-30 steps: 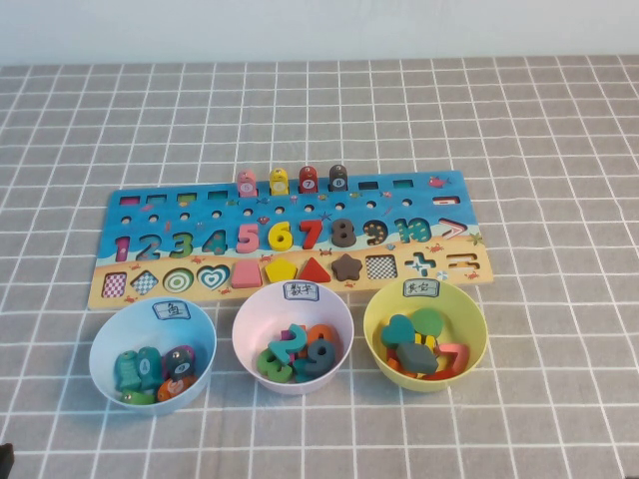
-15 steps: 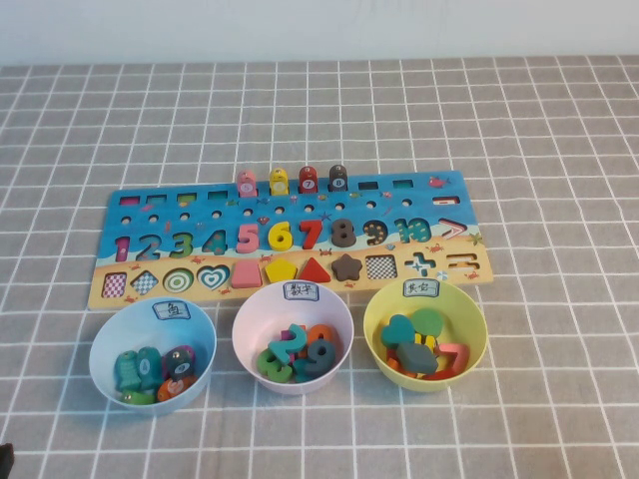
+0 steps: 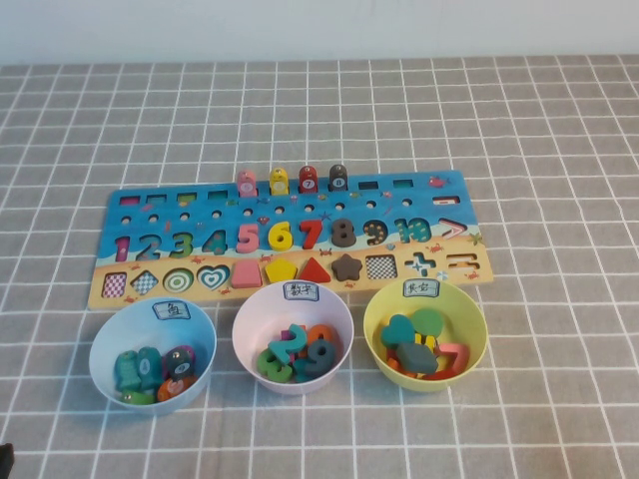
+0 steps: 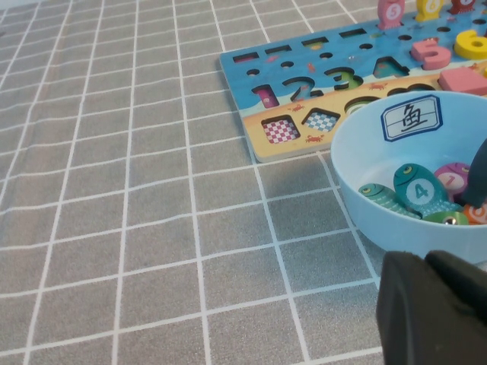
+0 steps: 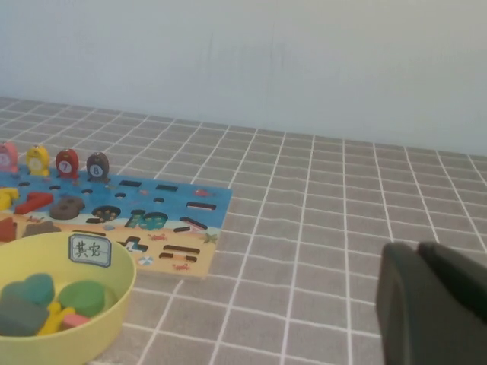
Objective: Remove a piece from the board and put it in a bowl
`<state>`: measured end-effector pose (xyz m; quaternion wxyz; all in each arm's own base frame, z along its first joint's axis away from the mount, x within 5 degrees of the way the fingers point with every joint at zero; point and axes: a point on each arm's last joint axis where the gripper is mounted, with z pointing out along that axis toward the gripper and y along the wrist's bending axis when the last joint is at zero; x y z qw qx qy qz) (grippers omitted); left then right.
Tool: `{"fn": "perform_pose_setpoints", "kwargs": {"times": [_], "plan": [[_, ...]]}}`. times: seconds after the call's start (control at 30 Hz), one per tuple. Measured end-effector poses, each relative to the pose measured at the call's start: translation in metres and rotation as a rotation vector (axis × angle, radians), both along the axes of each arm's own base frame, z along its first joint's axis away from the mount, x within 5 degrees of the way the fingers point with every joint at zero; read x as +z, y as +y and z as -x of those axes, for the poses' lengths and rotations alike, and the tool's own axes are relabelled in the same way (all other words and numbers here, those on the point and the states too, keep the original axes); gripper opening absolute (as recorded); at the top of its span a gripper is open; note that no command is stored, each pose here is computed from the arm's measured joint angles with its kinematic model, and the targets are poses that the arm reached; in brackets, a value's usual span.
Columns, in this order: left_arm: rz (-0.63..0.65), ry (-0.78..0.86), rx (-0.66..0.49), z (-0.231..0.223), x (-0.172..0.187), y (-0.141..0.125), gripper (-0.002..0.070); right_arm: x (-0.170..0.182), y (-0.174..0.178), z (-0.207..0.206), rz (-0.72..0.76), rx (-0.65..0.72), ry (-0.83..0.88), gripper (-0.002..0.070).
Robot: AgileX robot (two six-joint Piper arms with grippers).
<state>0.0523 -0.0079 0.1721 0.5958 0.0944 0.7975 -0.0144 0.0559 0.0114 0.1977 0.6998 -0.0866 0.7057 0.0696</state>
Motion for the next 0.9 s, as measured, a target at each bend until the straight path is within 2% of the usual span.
{"fn": "perform_pose_setpoints", "kwargs": {"times": [0.27, 0.9], "plan": [[0.0, 0.0, 0.0, 0.0, 0.0, 0.0, -0.0005, -0.001, 0.0, 0.0, -0.01, -0.002, 0.012, -0.0017], [0.0, 0.0, 0.0, 0.0, 0.0, 0.0, -0.0005, -0.024, 0.0, 0.004, 0.029, -0.047, 0.269, -0.0017]]}}
